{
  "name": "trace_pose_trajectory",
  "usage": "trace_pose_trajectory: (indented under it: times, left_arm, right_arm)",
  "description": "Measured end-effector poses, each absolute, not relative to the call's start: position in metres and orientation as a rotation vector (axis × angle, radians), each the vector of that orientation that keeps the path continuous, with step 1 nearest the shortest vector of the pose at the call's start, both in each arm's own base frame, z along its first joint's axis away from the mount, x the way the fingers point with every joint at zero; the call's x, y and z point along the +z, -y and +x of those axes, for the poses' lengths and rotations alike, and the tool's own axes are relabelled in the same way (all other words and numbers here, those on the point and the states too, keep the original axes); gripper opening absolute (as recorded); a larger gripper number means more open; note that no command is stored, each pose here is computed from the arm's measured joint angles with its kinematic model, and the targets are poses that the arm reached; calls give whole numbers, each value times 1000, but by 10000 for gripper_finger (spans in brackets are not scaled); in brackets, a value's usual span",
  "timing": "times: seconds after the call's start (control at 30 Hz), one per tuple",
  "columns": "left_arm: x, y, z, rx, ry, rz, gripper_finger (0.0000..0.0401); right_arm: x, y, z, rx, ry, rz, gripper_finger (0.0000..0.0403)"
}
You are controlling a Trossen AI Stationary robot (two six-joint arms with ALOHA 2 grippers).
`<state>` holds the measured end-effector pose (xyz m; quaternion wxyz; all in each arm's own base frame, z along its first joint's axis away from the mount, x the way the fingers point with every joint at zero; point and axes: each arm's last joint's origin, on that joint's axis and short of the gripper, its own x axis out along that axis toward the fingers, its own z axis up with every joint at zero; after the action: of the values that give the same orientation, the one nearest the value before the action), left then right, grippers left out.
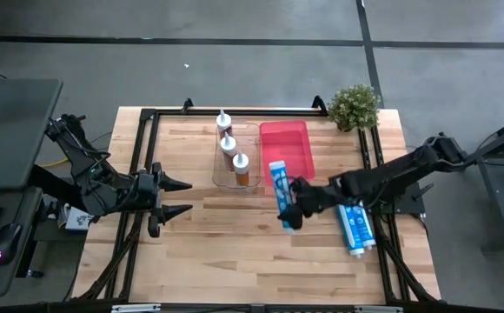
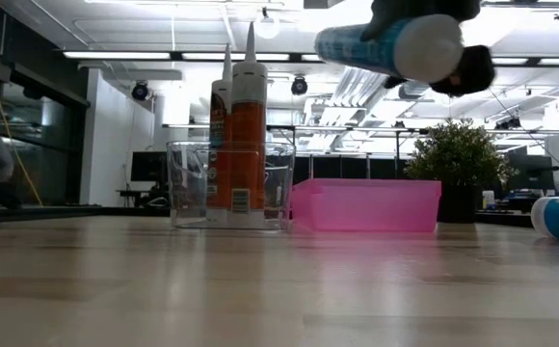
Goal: Pick & place silicon tubes, Sealant and Lysol wipes
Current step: Put the bottom blue sealant into the red bin
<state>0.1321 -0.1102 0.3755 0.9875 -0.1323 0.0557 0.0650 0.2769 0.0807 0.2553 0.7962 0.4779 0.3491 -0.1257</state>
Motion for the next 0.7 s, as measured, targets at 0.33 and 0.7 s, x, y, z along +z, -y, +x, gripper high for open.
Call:
trace_pose_trajectory:
  times: [0.33,0.7]
  left_arm:
    - [375,110,132,132,-112,-260,259]
    - [375,110,132,133,-113,-255,259]
  right_arm:
    - [260,2,279,-312,-768,1083,211]
    - [256,86,271,-468,-638,1155,211]
